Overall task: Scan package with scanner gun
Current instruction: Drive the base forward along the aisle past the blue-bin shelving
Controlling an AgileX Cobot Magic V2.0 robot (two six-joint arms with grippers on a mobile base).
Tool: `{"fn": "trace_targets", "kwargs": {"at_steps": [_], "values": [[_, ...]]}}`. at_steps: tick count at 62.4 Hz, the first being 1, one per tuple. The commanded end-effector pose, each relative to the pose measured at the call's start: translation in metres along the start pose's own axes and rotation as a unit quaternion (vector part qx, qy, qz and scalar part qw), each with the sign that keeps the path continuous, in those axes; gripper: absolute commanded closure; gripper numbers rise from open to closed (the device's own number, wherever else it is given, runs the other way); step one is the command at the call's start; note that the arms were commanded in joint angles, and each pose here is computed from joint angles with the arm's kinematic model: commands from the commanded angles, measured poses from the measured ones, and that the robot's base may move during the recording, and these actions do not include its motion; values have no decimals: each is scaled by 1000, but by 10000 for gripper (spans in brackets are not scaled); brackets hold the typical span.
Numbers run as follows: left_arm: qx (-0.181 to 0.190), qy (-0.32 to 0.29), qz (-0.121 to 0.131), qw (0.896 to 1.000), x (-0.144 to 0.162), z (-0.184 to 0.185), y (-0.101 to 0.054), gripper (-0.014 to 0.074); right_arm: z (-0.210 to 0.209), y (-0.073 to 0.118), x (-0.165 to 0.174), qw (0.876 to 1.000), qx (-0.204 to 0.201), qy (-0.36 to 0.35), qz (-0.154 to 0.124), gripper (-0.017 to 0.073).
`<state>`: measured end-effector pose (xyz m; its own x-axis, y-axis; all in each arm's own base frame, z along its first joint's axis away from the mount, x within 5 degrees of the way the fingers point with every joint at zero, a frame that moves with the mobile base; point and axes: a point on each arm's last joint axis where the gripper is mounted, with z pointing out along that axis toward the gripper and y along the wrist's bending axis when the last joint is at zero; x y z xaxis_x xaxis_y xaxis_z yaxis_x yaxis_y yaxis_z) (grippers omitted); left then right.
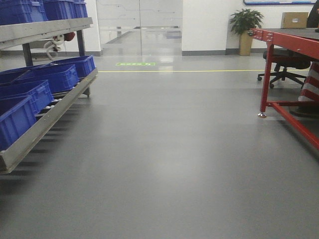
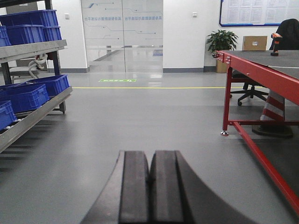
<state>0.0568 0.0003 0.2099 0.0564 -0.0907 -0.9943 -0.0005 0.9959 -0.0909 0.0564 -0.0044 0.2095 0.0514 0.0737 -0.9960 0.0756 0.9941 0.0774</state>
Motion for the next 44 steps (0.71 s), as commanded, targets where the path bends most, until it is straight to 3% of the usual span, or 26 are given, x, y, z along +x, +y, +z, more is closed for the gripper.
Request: {"fn": "trace_targets", "kwargs": {"at_steps": [1, 44], "values": [[1, -10, -4, 1000, -2, 0, 0, 705, 0, 0, -2, 1000, 2, -10, -2, 728], [1, -10, -4, 1000, -2, 0, 0, 705, 0, 0, -2, 1000, 2, -10, -2, 728]]}}
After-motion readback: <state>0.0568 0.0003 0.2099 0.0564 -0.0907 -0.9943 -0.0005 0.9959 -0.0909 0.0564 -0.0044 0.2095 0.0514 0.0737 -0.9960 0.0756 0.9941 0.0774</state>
